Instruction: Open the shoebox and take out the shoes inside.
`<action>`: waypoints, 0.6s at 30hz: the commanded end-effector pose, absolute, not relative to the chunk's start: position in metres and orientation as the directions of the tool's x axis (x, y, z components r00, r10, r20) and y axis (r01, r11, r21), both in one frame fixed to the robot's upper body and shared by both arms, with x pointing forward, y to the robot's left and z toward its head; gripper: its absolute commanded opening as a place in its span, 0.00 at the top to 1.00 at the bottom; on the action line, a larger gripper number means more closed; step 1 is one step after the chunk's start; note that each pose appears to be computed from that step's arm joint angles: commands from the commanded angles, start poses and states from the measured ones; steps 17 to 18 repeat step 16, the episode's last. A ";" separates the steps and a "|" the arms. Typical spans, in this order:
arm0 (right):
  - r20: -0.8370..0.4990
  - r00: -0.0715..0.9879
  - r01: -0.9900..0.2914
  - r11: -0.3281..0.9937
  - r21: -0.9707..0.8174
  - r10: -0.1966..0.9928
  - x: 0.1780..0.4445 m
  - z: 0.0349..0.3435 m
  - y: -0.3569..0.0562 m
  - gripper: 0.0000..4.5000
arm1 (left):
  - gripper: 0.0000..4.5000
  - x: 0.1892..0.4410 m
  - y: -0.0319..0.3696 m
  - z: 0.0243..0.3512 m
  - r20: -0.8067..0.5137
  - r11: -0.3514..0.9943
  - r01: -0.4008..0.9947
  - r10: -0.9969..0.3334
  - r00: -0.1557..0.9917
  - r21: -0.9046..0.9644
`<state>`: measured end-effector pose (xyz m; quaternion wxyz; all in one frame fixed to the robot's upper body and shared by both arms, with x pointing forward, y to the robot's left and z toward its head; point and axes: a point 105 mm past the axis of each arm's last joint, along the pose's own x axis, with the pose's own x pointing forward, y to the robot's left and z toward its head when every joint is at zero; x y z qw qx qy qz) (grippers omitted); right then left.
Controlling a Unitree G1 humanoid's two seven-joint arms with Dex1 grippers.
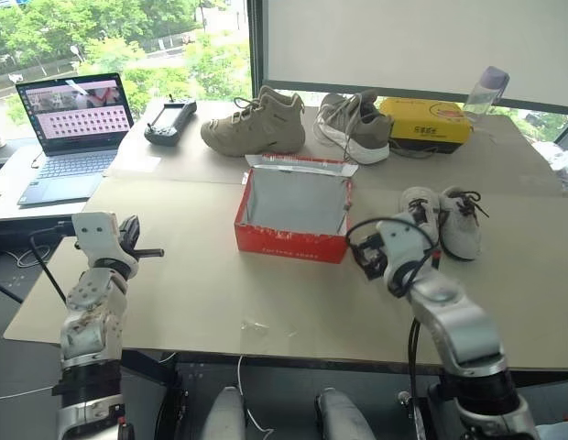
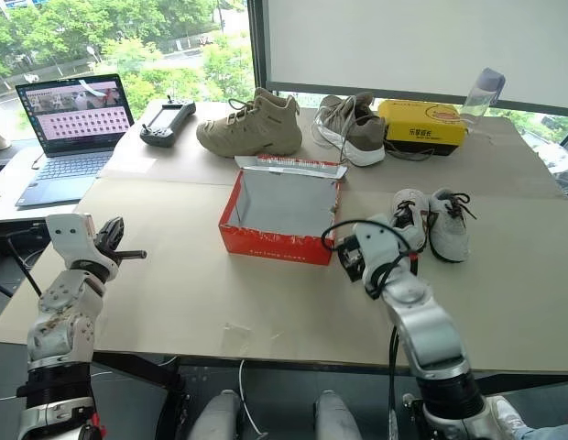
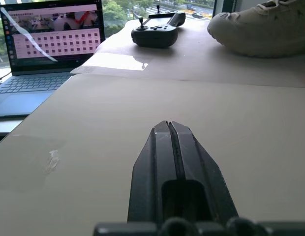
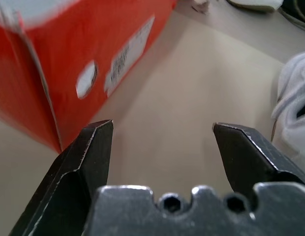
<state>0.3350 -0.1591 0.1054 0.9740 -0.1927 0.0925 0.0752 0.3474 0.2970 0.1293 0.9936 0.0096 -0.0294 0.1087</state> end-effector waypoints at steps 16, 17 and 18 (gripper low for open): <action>-0.007 0.999 0.038 0.900 -0.434 -0.046 0.348 0.111 -0.187 0.15 | 1.00 0.342 0.279 0.132 0.114 0.969 -0.231 0.240 0.964 -0.087; -0.007 0.999 0.038 0.900 -0.434 -0.046 0.348 0.111 -0.187 0.15 | 1.00 0.342 0.279 0.132 0.114 0.969 -0.231 0.240 0.964 -0.087; -0.007 0.999 0.038 0.900 -0.434 -0.046 0.348 0.111 -0.187 0.15 | 1.00 0.342 0.279 0.132 0.114 0.969 -0.231 0.240 0.964 -0.087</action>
